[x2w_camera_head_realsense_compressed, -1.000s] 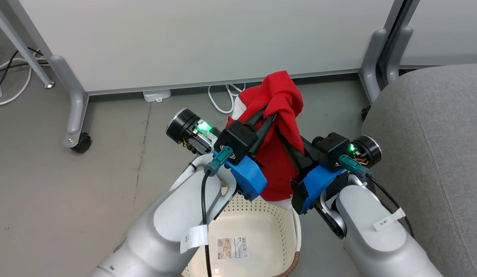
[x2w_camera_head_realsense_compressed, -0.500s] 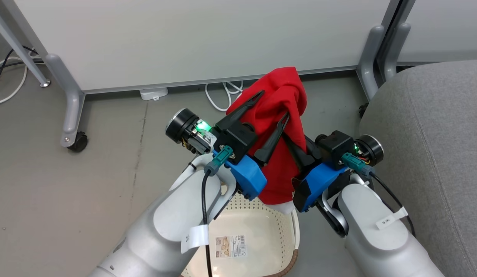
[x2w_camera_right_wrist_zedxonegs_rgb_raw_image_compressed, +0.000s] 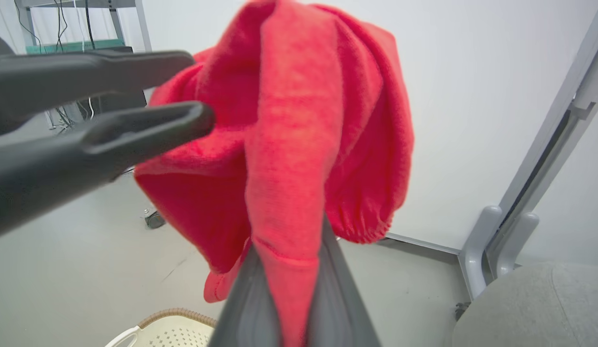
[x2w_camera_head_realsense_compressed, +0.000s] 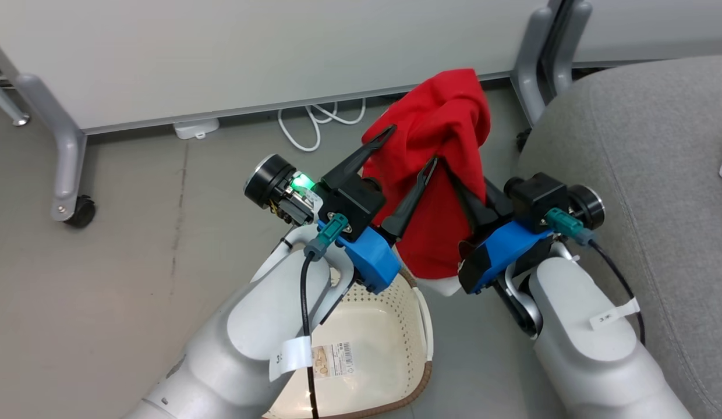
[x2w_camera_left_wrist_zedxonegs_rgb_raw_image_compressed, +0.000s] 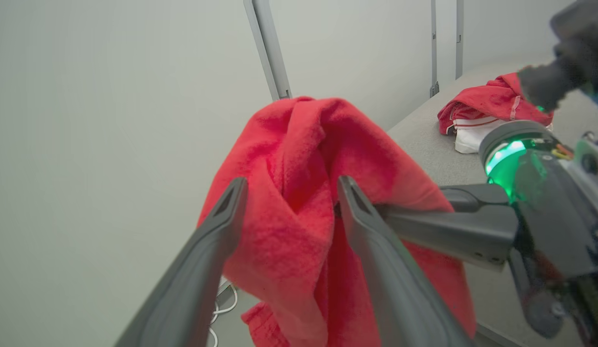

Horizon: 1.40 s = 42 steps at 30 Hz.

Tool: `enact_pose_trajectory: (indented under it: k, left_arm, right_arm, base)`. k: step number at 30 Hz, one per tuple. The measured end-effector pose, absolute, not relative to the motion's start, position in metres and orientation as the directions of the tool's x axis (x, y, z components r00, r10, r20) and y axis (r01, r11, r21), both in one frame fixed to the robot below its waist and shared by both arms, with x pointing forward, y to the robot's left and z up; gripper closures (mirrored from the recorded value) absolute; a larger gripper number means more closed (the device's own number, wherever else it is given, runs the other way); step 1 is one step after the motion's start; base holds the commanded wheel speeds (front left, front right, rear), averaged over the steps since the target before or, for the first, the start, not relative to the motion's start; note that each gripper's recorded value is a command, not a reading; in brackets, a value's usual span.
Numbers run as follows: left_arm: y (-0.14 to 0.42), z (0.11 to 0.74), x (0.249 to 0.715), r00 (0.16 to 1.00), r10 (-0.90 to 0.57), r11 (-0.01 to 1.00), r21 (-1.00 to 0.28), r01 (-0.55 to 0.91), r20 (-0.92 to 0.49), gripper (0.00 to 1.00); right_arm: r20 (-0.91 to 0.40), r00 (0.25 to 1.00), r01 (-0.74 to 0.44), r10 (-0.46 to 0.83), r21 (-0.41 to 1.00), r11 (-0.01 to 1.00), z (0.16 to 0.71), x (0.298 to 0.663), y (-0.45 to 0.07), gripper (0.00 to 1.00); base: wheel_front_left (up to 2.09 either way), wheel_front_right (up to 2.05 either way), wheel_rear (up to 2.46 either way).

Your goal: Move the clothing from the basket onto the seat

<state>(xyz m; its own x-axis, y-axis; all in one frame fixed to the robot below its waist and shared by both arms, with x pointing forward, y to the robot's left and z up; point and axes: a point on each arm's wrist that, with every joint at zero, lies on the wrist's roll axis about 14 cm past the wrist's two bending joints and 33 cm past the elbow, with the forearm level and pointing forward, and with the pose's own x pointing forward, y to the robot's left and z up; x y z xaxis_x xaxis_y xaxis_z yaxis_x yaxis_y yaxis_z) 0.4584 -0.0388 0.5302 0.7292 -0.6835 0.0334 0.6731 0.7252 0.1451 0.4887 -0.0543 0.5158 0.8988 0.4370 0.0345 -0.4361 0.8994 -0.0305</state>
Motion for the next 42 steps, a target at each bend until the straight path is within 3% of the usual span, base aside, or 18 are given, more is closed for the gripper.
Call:
enact_pose_trajectory:
  k: [18,29,42]
  left_arm:
    - [-0.102,0.504,0.457,0.591,-0.807,0.588,0.103,0.802,0.011,0.0]
    - [-0.148,0.485,0.434,0.456,-0.89,0.453,0.084,0.888,-0.015,0.0]
    - [-0.196,0.467,0.395,0.286,-0.958,0.285,0.046,0.957,-0.032,0.0]
  right_arm:
    - [0.066,0.99,-0.12,0.123,-0.053,0.991,0.523,0.497,-0.182,1.0]
    - [0.092,0.993,0.086,-0.08,-0.069,0.994,0.533,0.472,-0.262,1.0]
    - [0.084,0.954,0.296,-0.289,-0.076,0.952,0.531,0.419,-0.332,1.0]
  base:
    - [0.0,0.0,0.0]
    - [0.0,0.0,0.0]
    - [0.0,0.0,0.0]
